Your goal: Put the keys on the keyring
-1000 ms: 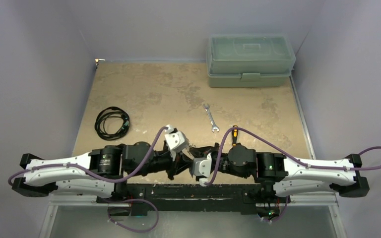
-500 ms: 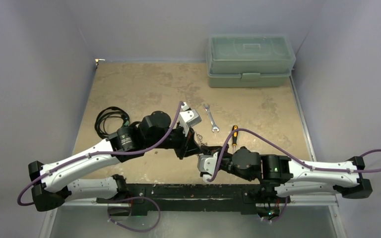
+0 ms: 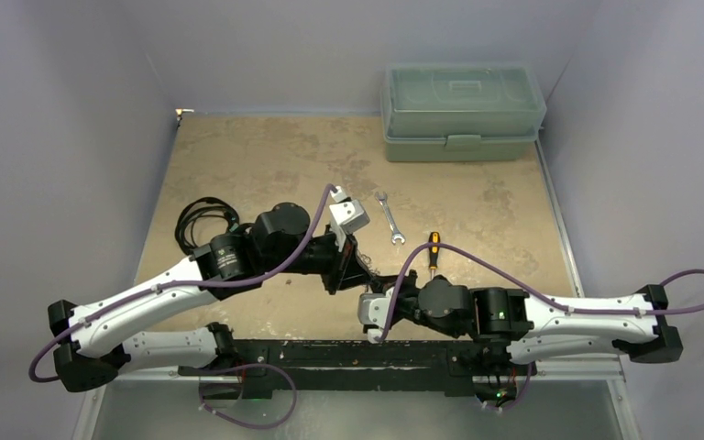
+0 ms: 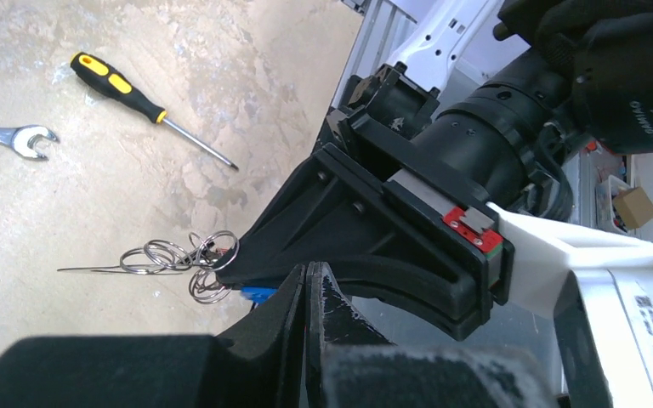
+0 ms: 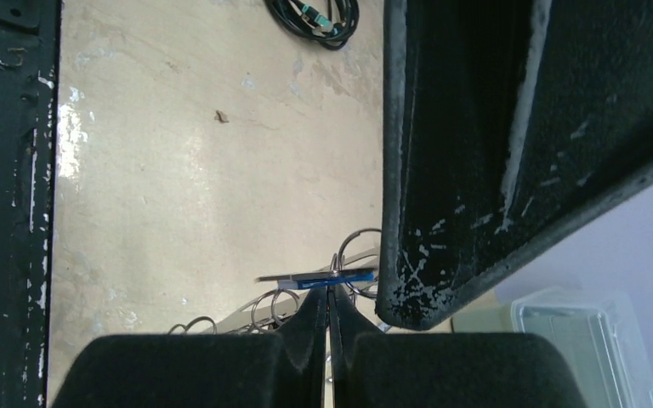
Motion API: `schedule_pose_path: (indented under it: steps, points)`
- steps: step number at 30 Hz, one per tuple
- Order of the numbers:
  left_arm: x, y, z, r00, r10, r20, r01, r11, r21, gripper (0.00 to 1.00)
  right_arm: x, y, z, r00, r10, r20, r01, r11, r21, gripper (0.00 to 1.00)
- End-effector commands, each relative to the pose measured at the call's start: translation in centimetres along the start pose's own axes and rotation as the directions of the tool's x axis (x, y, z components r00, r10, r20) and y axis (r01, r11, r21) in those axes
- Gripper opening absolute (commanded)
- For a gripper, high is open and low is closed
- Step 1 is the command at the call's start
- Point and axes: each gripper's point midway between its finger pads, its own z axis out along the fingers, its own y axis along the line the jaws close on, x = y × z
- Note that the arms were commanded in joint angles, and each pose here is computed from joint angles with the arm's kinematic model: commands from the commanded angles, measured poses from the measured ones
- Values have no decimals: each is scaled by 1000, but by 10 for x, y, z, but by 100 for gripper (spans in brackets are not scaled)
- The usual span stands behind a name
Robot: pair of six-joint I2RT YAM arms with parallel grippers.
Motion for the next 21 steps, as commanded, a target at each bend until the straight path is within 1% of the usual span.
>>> schedule_pose_path:
  steps: [1,9,21]
  points:
    - [-5,0,-2,1000,15,2,-15,1000,-5,0,-19,-18,-4,999,9,47,-12,998,63,0]
    - [-1,17,-3,1000,10,-15,-11,997,-78,0,-20,-20,-8,999,-2,41,-1,996,85,0]
    - [6,25,7,999,-9,-34,6,996,-84,0,-23,-21,-10,999,-13,38,9,994,109,0]
